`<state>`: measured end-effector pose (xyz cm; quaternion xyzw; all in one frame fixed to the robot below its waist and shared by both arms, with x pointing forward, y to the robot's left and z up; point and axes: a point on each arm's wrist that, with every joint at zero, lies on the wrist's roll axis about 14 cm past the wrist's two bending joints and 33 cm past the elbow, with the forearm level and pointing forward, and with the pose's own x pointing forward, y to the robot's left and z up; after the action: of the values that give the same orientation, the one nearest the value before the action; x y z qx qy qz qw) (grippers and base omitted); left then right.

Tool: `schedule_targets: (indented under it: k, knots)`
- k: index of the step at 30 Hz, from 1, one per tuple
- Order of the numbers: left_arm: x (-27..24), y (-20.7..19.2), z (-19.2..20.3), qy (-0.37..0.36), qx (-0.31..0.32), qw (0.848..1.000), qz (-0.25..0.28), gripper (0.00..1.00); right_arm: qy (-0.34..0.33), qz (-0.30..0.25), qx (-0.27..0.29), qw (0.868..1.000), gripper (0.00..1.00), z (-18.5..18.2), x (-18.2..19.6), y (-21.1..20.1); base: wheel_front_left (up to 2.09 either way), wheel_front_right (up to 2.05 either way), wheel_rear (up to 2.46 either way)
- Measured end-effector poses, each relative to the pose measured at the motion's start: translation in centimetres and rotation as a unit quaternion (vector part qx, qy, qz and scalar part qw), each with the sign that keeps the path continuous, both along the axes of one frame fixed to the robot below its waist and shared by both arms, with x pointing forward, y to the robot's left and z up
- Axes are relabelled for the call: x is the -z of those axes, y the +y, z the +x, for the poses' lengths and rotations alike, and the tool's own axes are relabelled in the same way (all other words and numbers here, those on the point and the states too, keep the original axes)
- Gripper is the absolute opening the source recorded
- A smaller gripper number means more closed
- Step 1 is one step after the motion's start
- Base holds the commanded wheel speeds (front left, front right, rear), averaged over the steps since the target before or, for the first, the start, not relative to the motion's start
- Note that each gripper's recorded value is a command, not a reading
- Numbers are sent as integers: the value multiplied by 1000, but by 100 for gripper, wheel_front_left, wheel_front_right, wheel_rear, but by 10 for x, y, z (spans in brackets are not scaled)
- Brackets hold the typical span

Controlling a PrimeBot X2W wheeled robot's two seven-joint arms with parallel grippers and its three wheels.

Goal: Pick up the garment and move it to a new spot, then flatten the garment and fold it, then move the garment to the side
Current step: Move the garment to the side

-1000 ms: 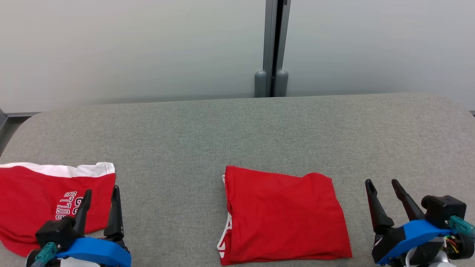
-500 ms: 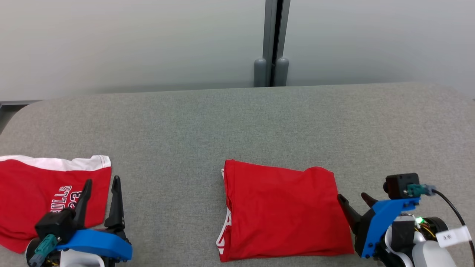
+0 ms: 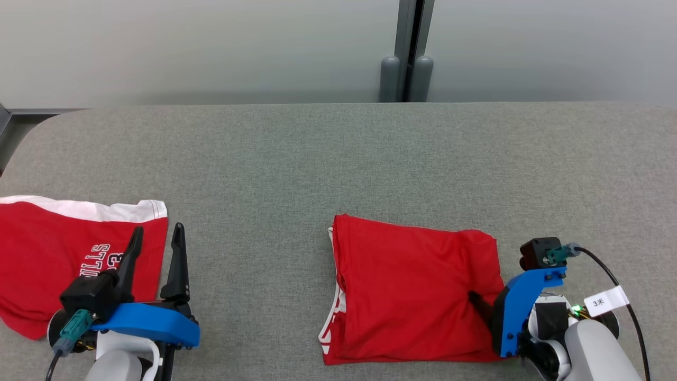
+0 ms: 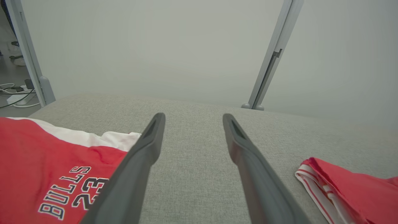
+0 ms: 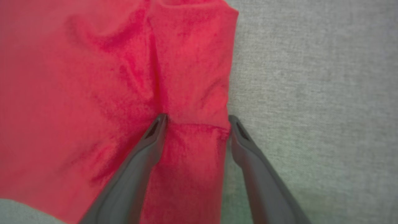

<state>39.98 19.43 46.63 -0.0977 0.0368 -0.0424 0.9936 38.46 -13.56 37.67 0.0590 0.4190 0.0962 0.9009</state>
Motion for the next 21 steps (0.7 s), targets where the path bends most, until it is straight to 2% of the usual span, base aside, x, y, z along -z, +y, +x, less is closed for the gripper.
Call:
schedule_targets:
  k: [3, 4, 5, 6, 7, 11, 14, 17, 21]
  knots:
    - [-1, 0, 2, -2, 2, 1000, 2, 100, 14, -6, -10, 1000, 100, 0, 6, 3, 0, 0, 0]
    - [-1, 0, 3, -2, 2, 1000, 2, 100, 16, -7, -12, 1000, 96, 1, 6, 4, 0, 0, 0]
    - [-1, -1, 3, -2, 3, 1000, 2, 100, 17, -9, -16, 1000, 48, 1, 7, 5, 0, 0, 0]
    - [-1, 0, 4, -2, 3, 1000, 2, 100, 16, -10, -18, 1000, 18, 1, 7, 6, 0, 0, 0]
    - [-1, 0, 4, -2, 2, 1000, 2, 100, 14, -12, -22, 1000, 0, 1, 6, 7, 0, 0, 0]
    - [0, -2, 10, -2, 5, 1000, 2, 100, -1, -22, -44, 999, 0, 6, 0, 15, 0, 0, 0]
    - [2, -7, 16, -1, 11, 1000, 3, 100, -24, -54, -68, 996, 0, 18, -12, 9, 0, 0, 0]
    - [6, -16, 25, 2, 21, 1000, 1, 100, -58, -89, -83, 991, 0, 38, -32, -10, 0, 0, 0]
    - [15, -32, 40, 7, 44, 999, 1, 100, -87, -147, -79, 982, 0, 63, -56, -55, 0, 0, 0]
